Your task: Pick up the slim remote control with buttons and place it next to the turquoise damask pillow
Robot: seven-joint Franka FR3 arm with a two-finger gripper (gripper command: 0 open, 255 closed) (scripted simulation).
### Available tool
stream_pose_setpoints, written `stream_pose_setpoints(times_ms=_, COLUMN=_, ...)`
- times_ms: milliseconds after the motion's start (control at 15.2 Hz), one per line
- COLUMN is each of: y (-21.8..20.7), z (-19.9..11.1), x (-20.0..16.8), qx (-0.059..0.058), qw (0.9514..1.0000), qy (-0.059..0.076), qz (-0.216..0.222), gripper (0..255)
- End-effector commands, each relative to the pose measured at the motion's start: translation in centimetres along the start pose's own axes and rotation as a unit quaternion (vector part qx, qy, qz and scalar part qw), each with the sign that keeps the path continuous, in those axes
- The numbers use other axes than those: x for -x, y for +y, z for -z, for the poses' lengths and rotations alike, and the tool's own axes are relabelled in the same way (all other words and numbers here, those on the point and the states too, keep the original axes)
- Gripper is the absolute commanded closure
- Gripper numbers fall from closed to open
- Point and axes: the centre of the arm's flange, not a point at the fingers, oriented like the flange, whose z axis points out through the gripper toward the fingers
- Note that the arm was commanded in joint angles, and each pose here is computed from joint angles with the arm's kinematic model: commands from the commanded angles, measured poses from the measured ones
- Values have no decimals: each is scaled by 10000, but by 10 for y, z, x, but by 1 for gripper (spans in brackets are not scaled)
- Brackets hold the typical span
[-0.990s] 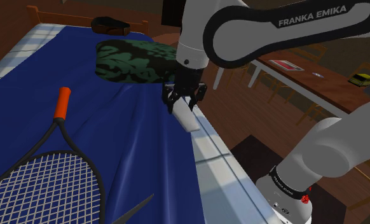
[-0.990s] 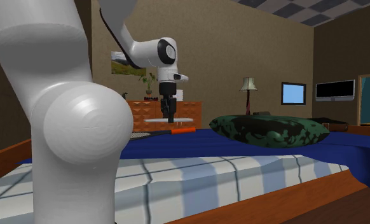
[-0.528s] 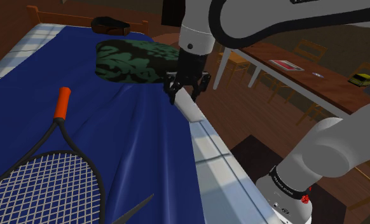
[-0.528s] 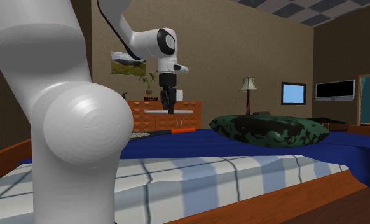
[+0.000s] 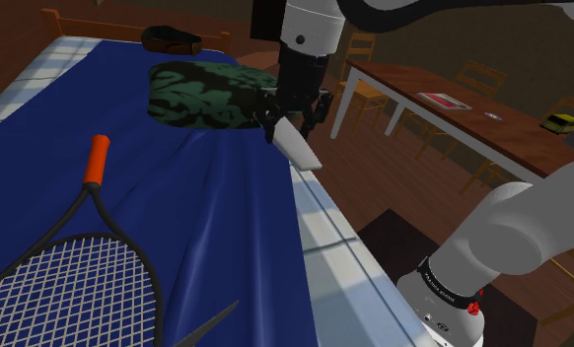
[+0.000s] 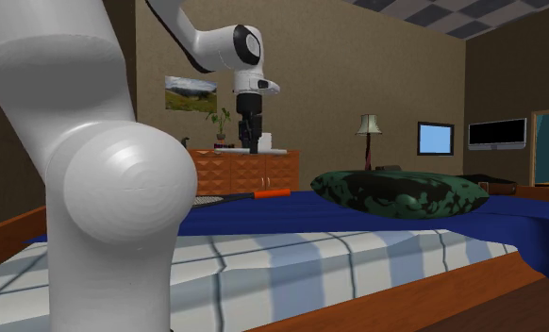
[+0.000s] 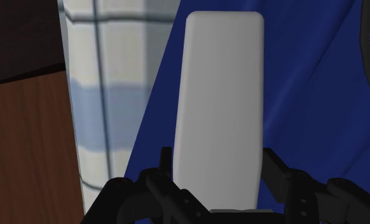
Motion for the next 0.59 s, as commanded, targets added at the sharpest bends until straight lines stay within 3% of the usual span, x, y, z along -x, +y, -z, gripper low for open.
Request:
stream_pose_setpoints(times_ms=0, y=0, z=6, x=1, qx=0, qw=10000, qy=-1, qz=-1, gripper=255)
stream_pose_setpoints(times_ms=528, y=-43, z=5, x=-95, qx=0, qw=10000, qy=-1, qz=-1, gripper=255)
